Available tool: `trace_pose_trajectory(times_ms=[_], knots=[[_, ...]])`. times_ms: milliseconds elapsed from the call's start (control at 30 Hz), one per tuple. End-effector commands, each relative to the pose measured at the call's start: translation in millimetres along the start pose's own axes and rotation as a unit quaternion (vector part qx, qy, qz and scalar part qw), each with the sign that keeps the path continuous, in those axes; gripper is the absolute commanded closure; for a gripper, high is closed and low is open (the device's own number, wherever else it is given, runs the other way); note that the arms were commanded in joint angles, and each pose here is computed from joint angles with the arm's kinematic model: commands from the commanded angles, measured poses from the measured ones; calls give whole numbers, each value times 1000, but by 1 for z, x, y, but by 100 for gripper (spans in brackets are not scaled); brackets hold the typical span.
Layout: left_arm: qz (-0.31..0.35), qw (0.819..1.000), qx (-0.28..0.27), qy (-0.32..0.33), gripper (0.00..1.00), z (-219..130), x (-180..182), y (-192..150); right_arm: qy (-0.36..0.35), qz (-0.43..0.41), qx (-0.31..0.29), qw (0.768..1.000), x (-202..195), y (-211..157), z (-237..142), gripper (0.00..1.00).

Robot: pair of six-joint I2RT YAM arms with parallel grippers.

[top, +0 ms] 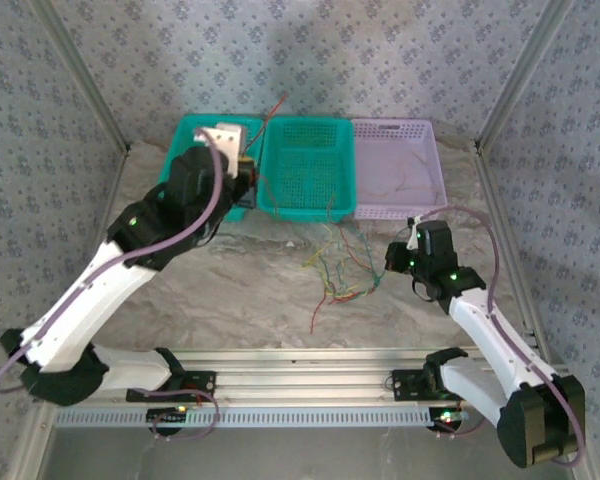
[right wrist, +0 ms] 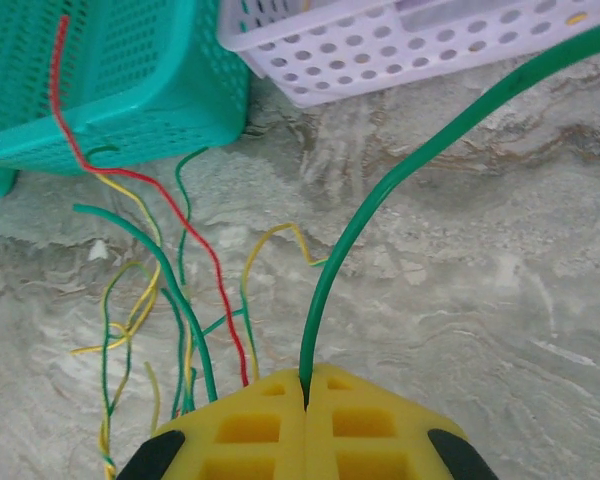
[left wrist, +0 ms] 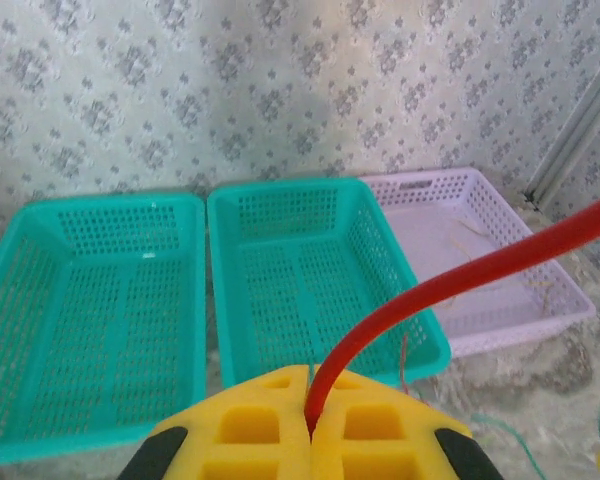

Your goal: Untangle the cables

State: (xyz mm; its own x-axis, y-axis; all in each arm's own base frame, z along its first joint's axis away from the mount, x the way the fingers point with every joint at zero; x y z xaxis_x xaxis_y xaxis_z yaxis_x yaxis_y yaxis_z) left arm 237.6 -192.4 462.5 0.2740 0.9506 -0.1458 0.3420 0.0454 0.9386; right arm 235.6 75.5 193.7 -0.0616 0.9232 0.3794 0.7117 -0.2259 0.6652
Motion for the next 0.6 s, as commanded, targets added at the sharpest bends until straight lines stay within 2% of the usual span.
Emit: trace_pose_trajectory(times_ms=[0, 167, 300, 433, 567], knots=[[9, 999, -40, -14, 100, 25, -7, 29, 23, -13, -15, 1000, 9, 1, -11, 100], [2, 998, -55, 8, 100, 86, -3, 39, 36, -23, -18, 999, 16, -3, -23, 100], [-7, 999, -43, 18, 100, 137, -3, 29, 46, -29, -18, 998, 20, -6, -30, 100], [4, 999, -2, 33, 100, 192, -11, 3, 56, -36, -19, 998, 24, -11, -38, 100], [14, 997, 59, 50, 100, 245, -20, -42, 64, -39, -25, 997, 27, -13, -46, 100]])
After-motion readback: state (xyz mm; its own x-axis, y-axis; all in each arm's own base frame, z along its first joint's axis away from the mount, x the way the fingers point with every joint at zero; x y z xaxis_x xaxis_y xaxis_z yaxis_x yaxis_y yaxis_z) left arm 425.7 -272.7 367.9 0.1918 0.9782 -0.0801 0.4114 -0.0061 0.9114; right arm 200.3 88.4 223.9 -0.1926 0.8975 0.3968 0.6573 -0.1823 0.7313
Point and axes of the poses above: each hand's point on the last joint's axis, 136 mm out from that joint toward the fingers, its own z axis out along the fingers, its own x axis along the line the jaws close on, y = z × x, the point moved 7 cm from there along -z, back along the fingers, and after that the axes turned 2 degrees about -z, right-handed, at the moved point
